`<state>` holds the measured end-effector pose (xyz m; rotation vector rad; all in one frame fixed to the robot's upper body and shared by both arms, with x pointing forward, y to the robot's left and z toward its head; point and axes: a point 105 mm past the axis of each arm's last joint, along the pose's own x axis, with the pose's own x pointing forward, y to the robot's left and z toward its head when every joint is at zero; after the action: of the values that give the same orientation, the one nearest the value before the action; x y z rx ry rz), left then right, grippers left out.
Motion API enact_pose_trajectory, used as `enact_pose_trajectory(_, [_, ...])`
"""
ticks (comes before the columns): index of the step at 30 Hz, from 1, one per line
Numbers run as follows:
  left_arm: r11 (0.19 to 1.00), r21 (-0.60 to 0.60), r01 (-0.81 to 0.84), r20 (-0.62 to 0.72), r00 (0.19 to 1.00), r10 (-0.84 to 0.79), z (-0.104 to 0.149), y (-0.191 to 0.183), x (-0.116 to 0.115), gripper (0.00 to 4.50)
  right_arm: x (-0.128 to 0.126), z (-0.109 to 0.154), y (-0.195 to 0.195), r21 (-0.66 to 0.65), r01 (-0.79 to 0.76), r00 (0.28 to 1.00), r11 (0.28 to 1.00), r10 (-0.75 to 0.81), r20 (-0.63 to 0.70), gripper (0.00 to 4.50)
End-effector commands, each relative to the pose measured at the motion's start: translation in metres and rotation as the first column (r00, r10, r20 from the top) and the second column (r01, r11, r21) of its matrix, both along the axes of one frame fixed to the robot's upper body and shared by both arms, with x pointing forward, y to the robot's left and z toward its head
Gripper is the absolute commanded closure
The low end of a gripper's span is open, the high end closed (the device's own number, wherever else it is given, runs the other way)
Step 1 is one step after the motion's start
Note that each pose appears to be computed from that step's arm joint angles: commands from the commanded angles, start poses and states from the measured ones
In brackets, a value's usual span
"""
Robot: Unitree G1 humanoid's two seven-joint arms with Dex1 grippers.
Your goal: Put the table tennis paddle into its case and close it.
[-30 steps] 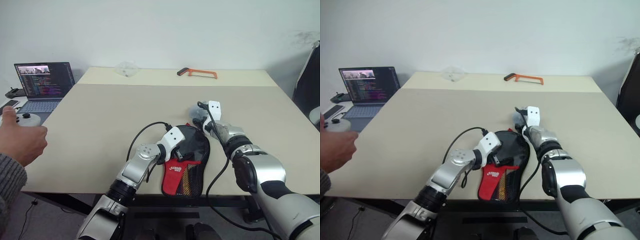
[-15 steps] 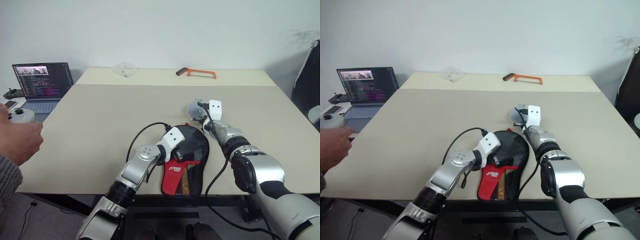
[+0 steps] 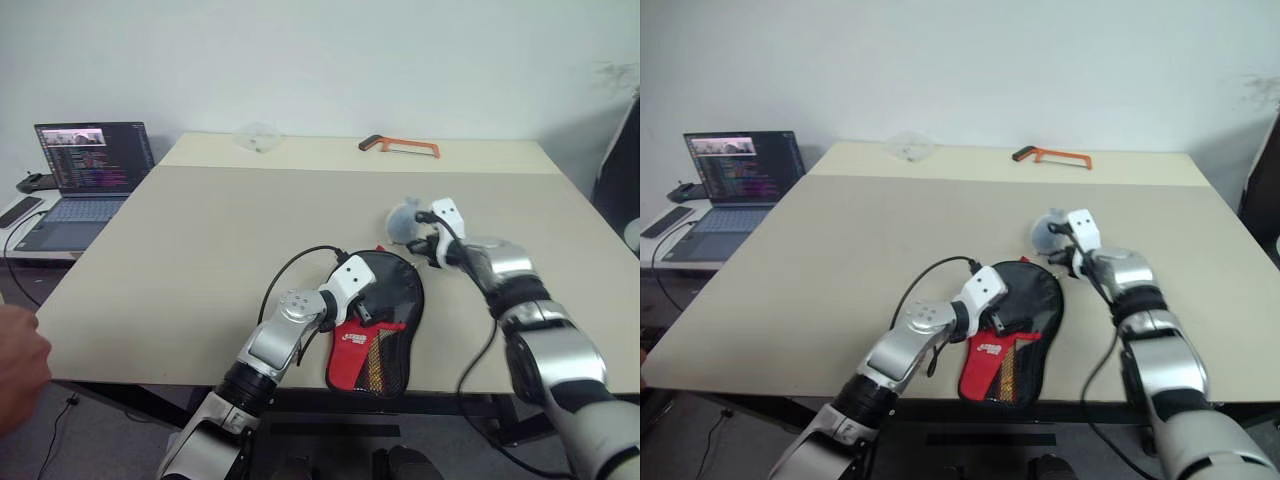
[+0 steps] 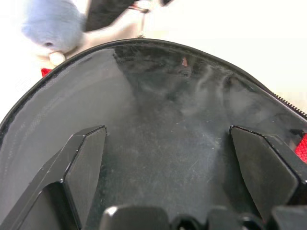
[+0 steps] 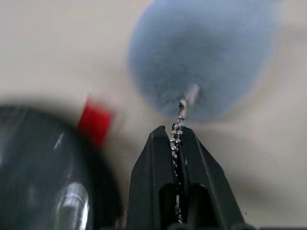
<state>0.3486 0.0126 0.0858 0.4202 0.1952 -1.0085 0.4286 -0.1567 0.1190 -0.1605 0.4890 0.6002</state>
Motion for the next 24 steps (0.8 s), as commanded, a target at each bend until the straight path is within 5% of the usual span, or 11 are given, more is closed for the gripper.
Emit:
enact_pose_trajectory(1, [0.995, 0.100, 0.000, -0.084, 0.996, 0.008, -0.034, 0.008, -0.005, 0.00, -0.014, 0.029, -0.008, -0.053, -0.065, 0.996, 0.996, 0.068, 0.055, 4.48])
enact_pose_trajectory(11, [0.988, 0.150, 0.030, -0.109, 0.994, -0.013, -0.043, 0.003, -0.004, 0.00, -0.056, 0.020, -0.042, -0.276, -0.147, 0.987, 0.950, 0.159, 0.021, 4.48])
enact_pose_trajectory(24, [0.987, 0.157, 0.026, -0.110, 0.994, -0.009, -0.041, 0.007, -0.002, 0.00, -0.008, 0.018, 0.015, -0.172, -0.011, 0.975, 0.985, 0.049, 0.216, 4.48])
